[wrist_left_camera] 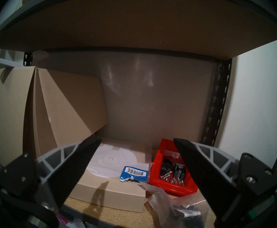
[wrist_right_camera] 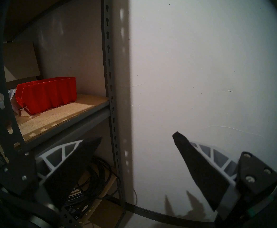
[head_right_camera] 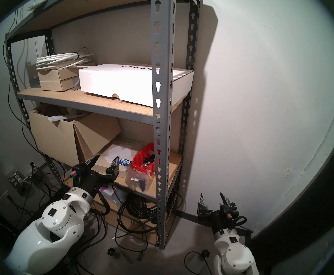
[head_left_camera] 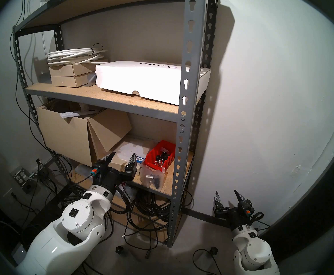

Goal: Organize the rack shelf by putting things into a case

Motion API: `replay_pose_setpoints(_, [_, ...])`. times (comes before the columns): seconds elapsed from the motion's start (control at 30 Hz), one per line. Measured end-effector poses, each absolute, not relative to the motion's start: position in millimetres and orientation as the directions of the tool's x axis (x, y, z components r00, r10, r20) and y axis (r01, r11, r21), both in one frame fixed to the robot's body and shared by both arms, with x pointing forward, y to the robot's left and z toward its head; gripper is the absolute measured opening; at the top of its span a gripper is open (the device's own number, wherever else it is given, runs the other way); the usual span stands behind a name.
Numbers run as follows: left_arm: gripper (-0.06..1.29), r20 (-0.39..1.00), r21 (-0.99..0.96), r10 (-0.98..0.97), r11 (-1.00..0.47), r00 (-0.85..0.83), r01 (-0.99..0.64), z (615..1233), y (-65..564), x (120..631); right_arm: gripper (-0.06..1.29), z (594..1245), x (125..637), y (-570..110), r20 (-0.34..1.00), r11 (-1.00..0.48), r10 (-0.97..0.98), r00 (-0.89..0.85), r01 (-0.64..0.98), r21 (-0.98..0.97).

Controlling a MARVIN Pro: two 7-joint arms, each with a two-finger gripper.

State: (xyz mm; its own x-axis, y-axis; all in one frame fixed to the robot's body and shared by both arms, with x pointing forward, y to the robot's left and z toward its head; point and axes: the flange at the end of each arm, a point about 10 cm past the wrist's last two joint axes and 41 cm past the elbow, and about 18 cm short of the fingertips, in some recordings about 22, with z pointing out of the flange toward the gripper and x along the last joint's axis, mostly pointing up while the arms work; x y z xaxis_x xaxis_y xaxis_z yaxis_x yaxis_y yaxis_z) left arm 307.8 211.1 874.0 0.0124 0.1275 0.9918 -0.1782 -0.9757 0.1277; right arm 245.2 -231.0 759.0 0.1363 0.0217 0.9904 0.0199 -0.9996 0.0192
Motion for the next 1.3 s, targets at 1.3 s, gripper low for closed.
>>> replay_pose_setpoints(1.3, [1.25,0.964,0.156,0.057,-0.912,0.259,-0.378,930.7,224.1,263.5,1.25,757.5,244.9,-231.0,0.990,-1.000,0.021,0.140,0.020,0.019])
